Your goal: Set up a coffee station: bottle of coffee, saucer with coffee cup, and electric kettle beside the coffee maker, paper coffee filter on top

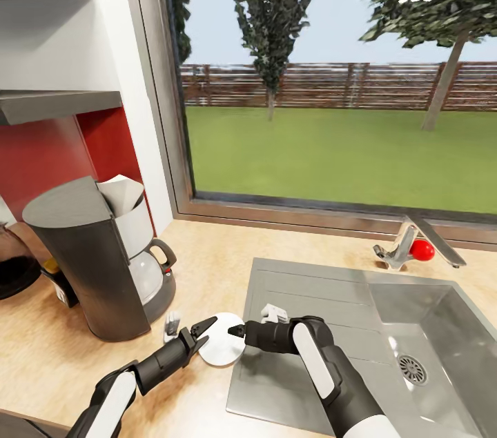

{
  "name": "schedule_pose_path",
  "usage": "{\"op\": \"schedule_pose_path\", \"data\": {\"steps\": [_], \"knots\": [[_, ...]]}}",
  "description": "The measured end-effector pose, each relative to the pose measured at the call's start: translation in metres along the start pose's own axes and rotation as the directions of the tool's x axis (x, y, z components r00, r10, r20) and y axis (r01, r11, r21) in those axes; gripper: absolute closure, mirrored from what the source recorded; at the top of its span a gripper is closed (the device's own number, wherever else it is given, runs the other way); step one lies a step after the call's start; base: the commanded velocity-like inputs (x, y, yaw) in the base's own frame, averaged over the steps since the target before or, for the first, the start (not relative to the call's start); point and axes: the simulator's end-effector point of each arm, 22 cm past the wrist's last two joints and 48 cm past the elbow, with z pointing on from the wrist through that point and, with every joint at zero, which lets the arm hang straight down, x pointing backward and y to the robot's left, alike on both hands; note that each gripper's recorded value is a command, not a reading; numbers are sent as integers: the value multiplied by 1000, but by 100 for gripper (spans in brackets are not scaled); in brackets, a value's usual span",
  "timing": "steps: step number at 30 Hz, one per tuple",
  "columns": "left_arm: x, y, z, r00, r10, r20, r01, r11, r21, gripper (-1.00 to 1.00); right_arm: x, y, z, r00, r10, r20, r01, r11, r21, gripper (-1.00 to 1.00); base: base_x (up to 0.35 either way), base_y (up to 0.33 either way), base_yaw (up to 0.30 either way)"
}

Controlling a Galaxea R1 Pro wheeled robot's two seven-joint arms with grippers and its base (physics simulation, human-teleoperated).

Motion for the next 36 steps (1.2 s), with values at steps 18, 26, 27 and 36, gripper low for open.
{"op": "schedule_pose_path", "data": {"steps": [18,26,27,36], "knots": [[-11,13,-7,999,15,36,-14,999,-29,-100,0,0,0,1000,-1,0,1,1000,-1,-100,0,0,0],[-15,17,-11,998,-20,53,21,1000,-22,-100,0,1,0,1000,-2,1,2,1000,-3,-100,0,0,0],[-15,17,-11,998,-19,54,20,1000,-23,-100,0,1,0,1000,-3,1,3,1000,-2,-100,0,0,0],[-16,17,-11,998,-17,56,19,1000,-24,-100,-7,3,1,999,-3,33,3,1000,-6,-100,0,0,0]]}}
